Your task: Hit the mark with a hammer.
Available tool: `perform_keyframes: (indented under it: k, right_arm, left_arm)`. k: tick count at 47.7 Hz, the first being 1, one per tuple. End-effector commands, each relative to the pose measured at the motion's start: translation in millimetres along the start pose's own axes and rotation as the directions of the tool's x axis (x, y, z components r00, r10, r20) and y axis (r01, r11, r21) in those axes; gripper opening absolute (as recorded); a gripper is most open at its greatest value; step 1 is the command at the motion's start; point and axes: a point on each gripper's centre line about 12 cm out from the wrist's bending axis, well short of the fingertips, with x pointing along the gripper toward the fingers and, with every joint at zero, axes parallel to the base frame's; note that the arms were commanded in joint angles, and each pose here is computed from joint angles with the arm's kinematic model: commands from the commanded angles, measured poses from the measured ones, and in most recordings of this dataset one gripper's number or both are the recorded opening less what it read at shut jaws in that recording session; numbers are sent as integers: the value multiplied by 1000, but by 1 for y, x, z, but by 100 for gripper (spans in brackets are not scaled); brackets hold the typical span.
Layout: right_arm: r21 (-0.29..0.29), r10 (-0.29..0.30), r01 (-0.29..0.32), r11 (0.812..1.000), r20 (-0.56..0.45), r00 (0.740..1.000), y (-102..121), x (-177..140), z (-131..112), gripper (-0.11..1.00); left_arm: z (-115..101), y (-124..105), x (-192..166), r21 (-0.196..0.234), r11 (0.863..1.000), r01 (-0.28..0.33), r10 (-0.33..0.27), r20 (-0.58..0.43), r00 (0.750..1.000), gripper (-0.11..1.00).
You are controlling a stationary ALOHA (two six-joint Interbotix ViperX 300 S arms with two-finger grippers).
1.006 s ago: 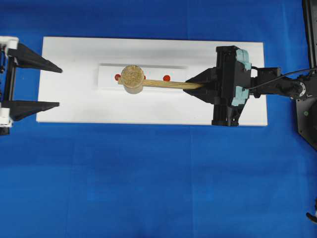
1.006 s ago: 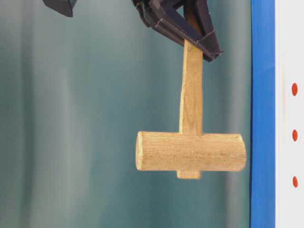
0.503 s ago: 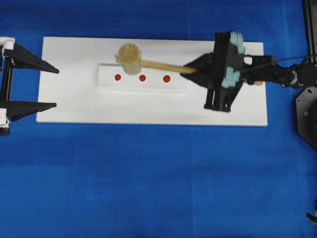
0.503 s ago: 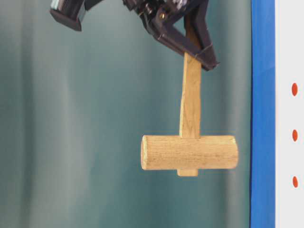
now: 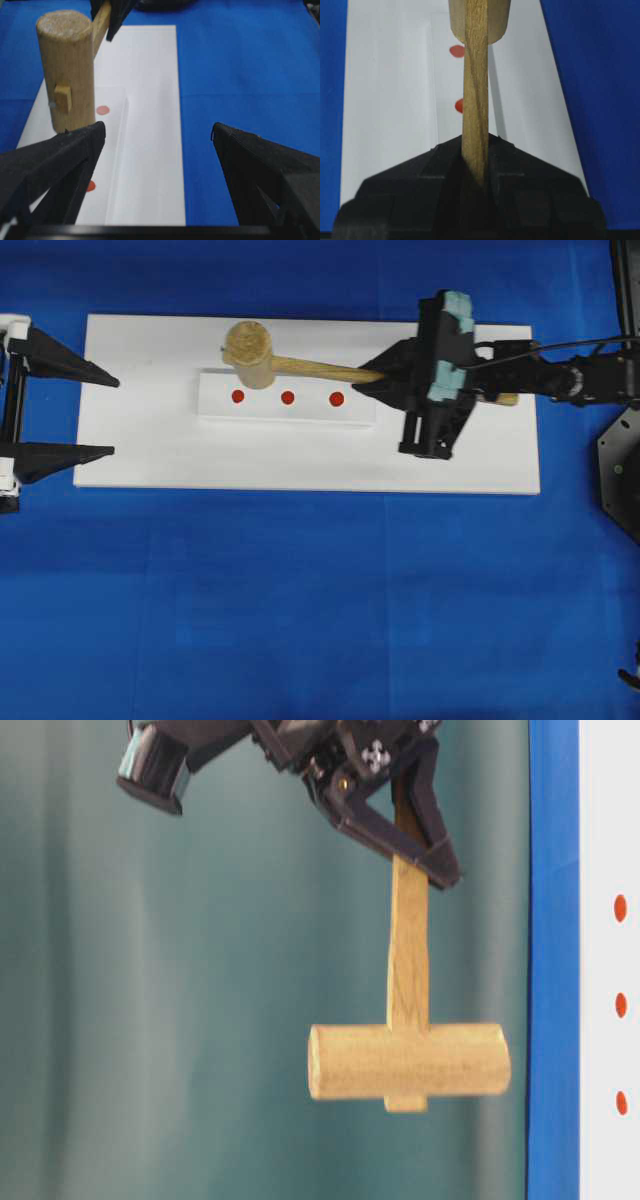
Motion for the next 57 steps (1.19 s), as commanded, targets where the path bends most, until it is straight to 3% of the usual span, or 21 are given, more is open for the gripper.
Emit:
perform_keyframes:
  k: [1, 21, 32, 37, 49, 57]
  right_arm:
    - [5, 9, -9, 1000, 47, 999, 2, 3, 23, 1]
    - [7, 10, -10, 1000, 38, 999, 4, 18, 27, 1]
    - [50, 13, -6, 999, -141, 990, 7, 61, -25, 1]
    - [63, 17, -6, 998, -169, 986, 7, 66, -33, 1]
    - [59, 8, -2, 998, -102, 995, 5, 51, -13, 1]
    - [55, 7, -6, 998, -6, 1000, 4, 21, 12, 1]
  left_arm:
    - [4, 1, 1, -4, 1000, -3, 4, 12, 1000, 91]
    - [4, 1, 1, -4, 1000, -3, 3, 11, 1000, 91]
    - [4, 1, 1, -4, 1000, -3, 3, 9, 1000, 91]
    - [4, 1, 1, -4, 1000, -3, 3, 9, 1000, 91]
    - [4, 1, 1, -4, 1000, -5, 5, 9, 1000, 91]
    - [4, 1, 1, -4, 1000, -5, 5, 9, 1000, 91]
